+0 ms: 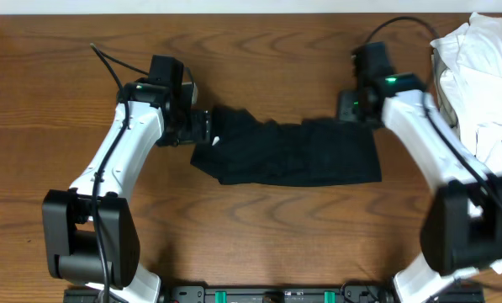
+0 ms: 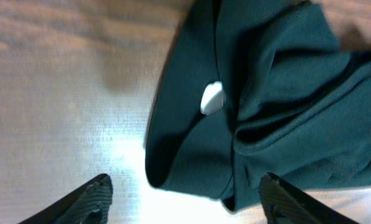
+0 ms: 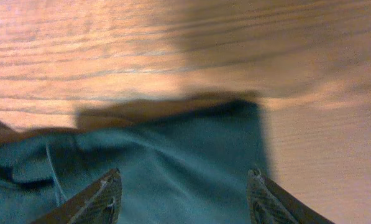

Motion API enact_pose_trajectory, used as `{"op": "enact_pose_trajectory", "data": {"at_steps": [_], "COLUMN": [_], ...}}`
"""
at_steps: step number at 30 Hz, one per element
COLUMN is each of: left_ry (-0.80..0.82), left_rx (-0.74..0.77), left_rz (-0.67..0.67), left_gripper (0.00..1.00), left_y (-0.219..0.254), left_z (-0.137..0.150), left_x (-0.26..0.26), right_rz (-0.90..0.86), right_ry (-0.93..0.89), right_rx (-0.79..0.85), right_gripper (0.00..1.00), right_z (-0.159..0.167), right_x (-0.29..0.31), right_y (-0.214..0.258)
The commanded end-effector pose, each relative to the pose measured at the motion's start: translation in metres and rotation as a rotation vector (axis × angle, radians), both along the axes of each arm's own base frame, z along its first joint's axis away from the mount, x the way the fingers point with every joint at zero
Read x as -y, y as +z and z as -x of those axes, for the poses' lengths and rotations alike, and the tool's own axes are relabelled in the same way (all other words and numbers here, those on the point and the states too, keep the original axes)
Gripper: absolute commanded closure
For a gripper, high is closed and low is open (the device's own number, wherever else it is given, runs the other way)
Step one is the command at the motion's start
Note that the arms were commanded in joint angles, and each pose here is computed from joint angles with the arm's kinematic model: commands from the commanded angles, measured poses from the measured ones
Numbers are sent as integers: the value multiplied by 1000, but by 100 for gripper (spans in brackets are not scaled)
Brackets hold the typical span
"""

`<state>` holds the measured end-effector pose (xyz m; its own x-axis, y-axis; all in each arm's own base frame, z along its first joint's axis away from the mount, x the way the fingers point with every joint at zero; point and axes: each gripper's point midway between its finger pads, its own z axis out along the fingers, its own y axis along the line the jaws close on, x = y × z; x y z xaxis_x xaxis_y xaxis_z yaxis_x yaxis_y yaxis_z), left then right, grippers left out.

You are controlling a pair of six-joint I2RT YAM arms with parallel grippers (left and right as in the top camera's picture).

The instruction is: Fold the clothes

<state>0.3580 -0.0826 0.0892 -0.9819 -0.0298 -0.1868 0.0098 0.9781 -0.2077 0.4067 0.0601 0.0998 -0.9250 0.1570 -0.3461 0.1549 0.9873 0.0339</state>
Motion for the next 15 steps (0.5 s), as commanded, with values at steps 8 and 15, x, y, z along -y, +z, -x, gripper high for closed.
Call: {"op": "enact_pose_trajectory", "data": {"at_steps": [8, 15], "left_ry": [-209, -205], "left_rx": [-10, -82], "left_rz": [182, 178], "left_gripper": [17, 16], "left_y": [-38, -77], "left_z": [-13, -13], "left_x": [37, 37], "right_rz": [78, 80], "right_ry": [-55, -56], "right_rx": [-73, -100], "right_gripper": [35, 35], "right_z": [44, 50], "right_x": [45, 47], "right_y": [32, 30]}}
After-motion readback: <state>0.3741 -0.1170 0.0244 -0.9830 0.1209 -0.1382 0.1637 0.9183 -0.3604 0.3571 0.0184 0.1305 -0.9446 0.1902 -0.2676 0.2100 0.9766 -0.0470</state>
